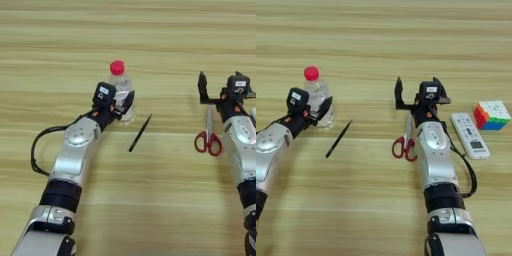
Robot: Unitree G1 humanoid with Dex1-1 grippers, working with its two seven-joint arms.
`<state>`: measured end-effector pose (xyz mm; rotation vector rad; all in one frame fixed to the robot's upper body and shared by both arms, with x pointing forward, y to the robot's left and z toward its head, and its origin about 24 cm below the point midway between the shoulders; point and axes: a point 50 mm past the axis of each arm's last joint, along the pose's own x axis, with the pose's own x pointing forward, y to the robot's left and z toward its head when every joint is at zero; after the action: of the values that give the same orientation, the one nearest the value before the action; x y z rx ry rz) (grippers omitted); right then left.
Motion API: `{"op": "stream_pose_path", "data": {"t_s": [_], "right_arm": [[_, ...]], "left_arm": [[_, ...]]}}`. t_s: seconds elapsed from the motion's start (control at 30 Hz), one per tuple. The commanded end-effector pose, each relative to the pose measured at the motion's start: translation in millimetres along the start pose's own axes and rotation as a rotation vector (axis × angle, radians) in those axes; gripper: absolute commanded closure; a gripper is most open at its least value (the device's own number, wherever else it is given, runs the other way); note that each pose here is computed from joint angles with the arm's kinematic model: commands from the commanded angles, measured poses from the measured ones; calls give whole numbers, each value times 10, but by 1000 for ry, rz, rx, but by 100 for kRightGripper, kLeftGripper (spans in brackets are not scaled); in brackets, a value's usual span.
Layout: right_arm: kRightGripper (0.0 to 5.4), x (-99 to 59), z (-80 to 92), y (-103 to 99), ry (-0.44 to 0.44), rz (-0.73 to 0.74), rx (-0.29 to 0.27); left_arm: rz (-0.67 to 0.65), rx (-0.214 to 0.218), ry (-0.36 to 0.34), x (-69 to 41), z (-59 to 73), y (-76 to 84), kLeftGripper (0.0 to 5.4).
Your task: Move the objects on the table
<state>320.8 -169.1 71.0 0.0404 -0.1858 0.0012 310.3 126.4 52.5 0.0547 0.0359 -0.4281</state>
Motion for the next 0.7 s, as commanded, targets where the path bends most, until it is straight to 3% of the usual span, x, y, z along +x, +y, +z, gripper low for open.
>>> {"op": "stream_pose_path", "data": {"t_s": [0.03, 0.7], "right_arm": [[0, 34, 28, 24, -12, 6, -3], [0, 43, 9, 37, -7, 11, -5]], "left_arm": [[25, 3, -29, -37, 65, 70, 233], [107, 28, 32, -279, -72, 319, 233]]}}
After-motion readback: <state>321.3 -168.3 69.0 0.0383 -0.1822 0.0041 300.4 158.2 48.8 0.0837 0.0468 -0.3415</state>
